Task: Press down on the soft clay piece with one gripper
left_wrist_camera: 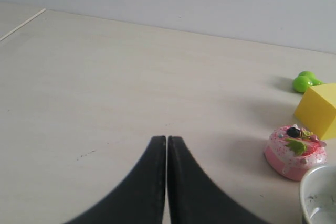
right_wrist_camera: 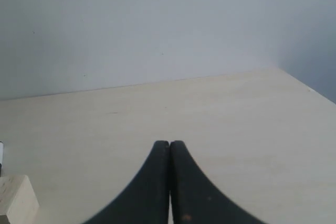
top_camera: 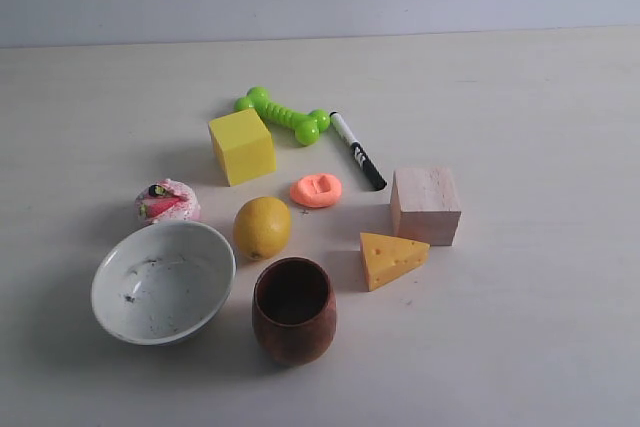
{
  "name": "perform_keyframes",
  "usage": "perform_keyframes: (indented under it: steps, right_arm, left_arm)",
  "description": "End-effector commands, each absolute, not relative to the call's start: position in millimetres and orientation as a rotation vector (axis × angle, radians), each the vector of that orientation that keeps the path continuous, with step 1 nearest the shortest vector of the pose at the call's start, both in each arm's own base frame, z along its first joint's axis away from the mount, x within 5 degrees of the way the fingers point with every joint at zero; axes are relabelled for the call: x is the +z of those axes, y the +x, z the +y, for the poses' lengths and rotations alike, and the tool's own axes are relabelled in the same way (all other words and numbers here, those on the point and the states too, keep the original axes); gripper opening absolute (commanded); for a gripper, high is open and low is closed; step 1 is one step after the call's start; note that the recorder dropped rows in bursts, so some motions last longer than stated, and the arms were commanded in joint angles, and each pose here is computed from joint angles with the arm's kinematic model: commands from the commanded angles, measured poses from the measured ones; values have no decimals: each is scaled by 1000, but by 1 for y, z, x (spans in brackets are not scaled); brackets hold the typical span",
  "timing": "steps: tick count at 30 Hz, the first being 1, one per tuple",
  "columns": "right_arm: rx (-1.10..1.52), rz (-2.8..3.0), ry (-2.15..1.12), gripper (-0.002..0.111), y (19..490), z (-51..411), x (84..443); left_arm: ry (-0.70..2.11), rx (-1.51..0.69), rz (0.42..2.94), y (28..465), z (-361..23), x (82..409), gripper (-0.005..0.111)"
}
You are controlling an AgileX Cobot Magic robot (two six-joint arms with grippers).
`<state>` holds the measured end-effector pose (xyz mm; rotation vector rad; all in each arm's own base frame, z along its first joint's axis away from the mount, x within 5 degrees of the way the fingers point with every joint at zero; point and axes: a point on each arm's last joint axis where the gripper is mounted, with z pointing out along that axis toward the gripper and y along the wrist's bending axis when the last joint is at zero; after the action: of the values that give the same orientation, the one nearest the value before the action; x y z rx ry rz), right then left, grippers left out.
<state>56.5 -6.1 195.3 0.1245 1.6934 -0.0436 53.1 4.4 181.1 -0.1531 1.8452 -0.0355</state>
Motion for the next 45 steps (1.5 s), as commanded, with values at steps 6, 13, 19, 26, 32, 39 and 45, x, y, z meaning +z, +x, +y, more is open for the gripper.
perform_keyframes:
  steps: [6, 13, 19, 26, 32, 39, 45]
  right_arm:
    - [-88, 1757, 83, 0, 55, -6, 188]
    - [-86, 1771, 82, 0, 54, -6, 187]
    - [-79, 1792, 87, 0, 54, -6, 185]
    - [-82, 1821, 86, 0, 53, -6, 183]
    - [-88, 1820, 82, 0, 53, -6, 183]
    - [-86, 1818, 84, 0, 53, -6, 183]
    - [-86, 1818, 84, 0, 53, -6, 183]
  left_arm:
    - [-152, -37, 1839, 53, 4, 181, 4]
    - [-152, -37, 1839, 53, 4, 181, 4]
    - [-152, -37, 1839, 53, 4, 181, 4]
    - [-152, -37, 1839, 53, 4, 181, 4]
    - [-152, -37, 1839, 53, 4, 181, 4]
    - [-152, -37, 1839, 53, 4, 181, 4]
    - [-152, -37, 1839, 53, 4, 181, 4]
